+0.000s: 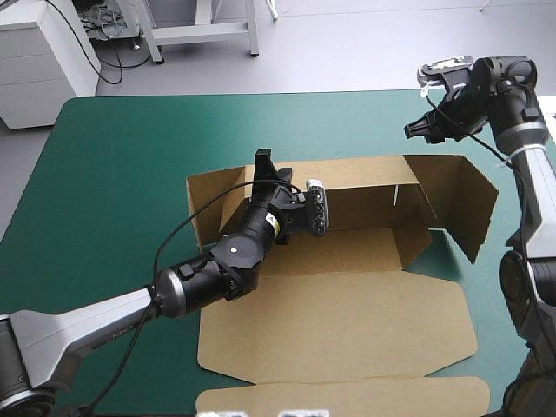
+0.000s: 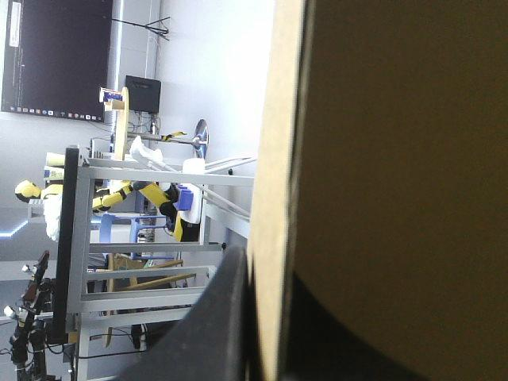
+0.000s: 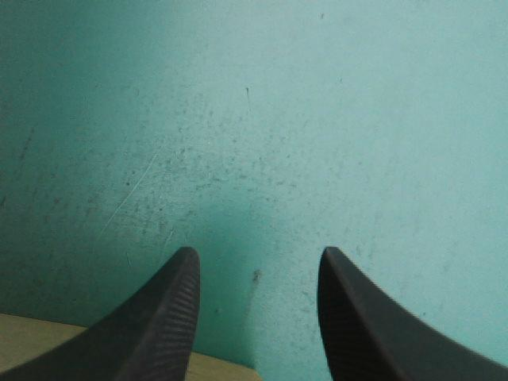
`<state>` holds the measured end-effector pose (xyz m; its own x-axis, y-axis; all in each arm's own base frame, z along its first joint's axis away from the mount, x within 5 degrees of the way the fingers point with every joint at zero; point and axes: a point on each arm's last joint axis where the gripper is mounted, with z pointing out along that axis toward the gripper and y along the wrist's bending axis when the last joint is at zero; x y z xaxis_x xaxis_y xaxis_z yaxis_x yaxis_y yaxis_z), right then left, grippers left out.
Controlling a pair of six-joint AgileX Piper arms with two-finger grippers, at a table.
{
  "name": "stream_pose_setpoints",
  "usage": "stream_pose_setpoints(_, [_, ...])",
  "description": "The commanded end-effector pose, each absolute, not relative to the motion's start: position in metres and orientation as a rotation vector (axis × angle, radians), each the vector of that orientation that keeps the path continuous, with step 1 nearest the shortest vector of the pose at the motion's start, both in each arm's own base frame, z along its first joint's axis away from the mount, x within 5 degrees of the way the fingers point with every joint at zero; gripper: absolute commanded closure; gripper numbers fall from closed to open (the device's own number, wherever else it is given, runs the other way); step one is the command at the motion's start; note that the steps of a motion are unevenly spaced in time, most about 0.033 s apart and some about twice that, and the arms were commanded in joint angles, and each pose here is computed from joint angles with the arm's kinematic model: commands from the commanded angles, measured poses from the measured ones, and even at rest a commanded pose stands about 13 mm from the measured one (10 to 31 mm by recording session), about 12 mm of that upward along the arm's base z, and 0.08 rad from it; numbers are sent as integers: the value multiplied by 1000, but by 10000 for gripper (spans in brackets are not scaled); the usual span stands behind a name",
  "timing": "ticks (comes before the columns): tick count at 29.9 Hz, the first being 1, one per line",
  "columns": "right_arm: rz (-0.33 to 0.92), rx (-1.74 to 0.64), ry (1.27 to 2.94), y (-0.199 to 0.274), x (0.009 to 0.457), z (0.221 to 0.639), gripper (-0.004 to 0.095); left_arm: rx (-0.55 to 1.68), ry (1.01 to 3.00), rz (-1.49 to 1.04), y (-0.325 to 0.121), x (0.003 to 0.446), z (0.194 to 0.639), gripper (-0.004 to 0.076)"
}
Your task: Fold the box
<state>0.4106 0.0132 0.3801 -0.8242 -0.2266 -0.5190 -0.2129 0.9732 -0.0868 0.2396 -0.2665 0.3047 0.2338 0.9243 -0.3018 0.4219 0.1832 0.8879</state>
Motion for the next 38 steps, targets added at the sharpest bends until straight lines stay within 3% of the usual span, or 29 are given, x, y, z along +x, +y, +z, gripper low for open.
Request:
stream_pose_setpoints(1, [-9, -313, 2509, 11, 401, 402, 479, 1389, 1328, 494, -271, 231, 320, 733])
stream_pose_setpoints(13, [-36, -339, 2595, 9, 380, 386, 479, 1380, 1338, 505, -267, 237, 320, 732])
stream_pose_setpoints(25, [52, -433, 2646, 14, 325, 378, 479, 1390, 1327, 484, -268, 236, 320, 733])
stream_pose_setpoints(38, [345, -722, 2535, 36, 264, 369, 479, 1420, 1291, 431, -273, 233, 319, 733])
